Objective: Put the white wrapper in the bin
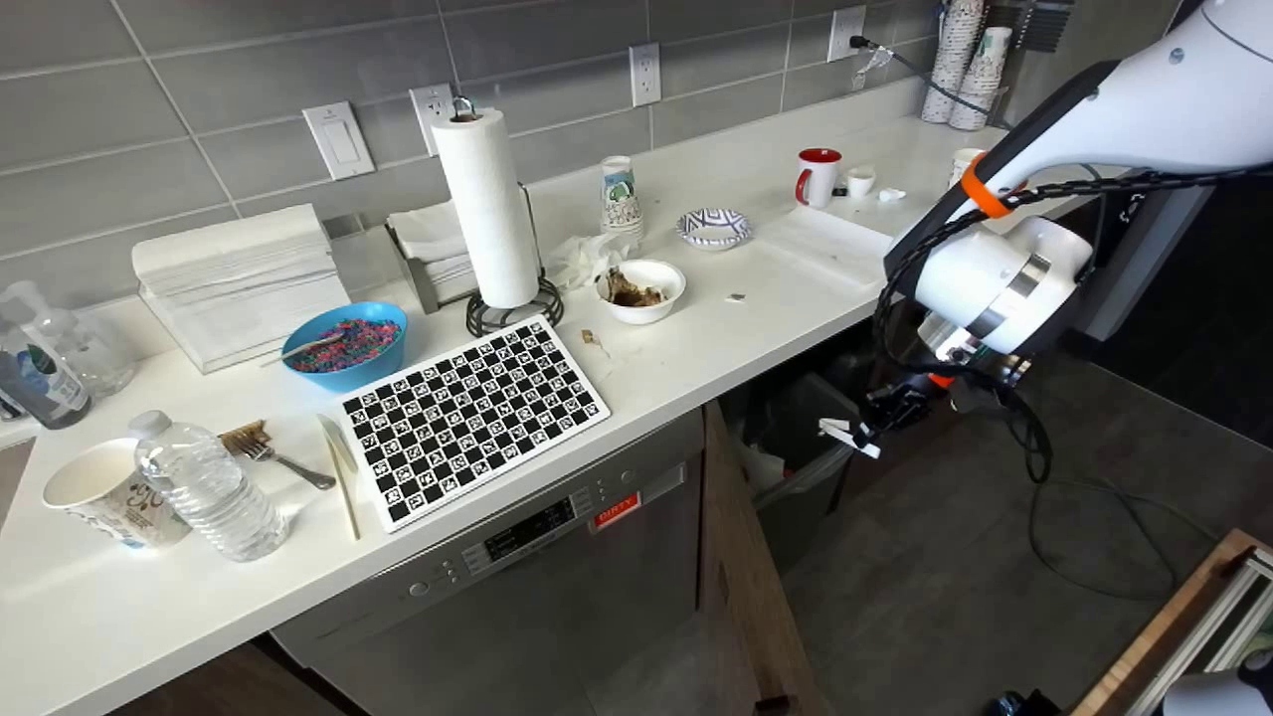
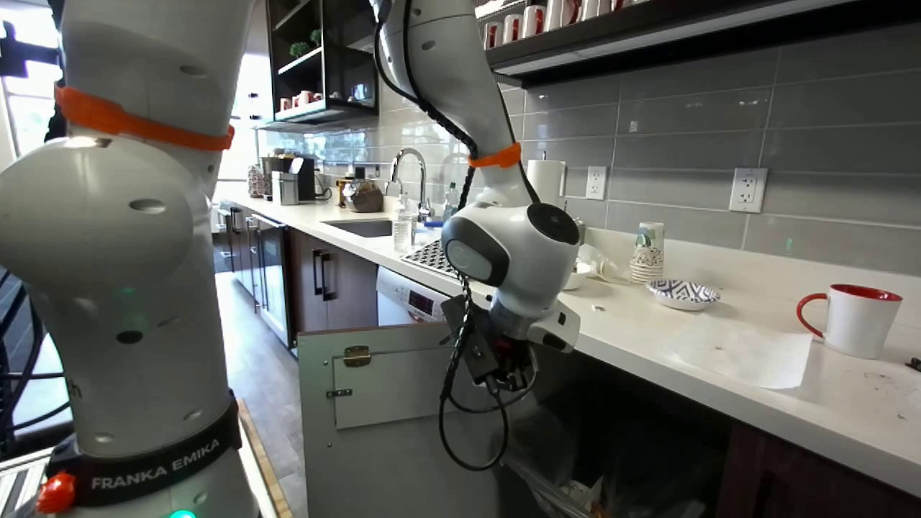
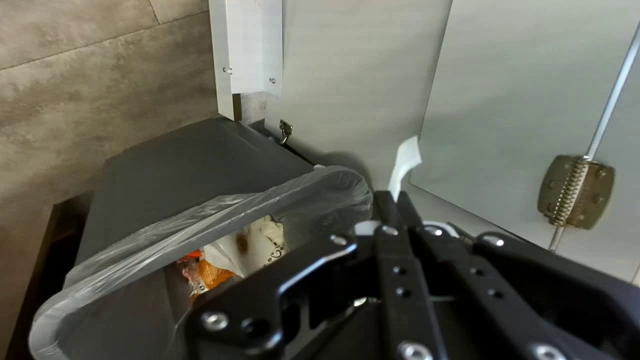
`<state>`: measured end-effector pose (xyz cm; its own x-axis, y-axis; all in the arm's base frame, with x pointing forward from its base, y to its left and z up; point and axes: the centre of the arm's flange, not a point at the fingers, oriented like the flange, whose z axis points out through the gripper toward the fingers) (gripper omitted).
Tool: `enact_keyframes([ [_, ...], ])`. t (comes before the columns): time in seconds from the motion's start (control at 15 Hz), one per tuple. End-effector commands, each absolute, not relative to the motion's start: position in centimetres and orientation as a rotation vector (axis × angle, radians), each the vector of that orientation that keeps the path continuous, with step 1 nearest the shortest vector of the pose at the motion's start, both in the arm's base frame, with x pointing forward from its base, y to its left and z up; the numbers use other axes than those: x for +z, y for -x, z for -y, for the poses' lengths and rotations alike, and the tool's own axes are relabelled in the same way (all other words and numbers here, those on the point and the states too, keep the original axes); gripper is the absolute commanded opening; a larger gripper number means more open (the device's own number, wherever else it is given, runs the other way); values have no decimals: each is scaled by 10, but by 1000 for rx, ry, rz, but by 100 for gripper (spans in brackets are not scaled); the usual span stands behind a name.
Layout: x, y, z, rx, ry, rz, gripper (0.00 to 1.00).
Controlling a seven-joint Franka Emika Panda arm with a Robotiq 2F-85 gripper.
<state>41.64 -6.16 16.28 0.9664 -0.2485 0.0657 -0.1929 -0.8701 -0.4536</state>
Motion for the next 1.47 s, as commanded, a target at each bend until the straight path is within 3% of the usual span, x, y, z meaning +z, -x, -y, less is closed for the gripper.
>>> enact_keyframes([
  [0.0,162,-416,62,-166,2659,-313,1],
  [0.33,167,-417,61,-197,2671,-337,0],
  [0.8,104,-423,74,-300,2440,-785,0],
  [1.4,21,-448,76,-440,2252,-909,0],
])
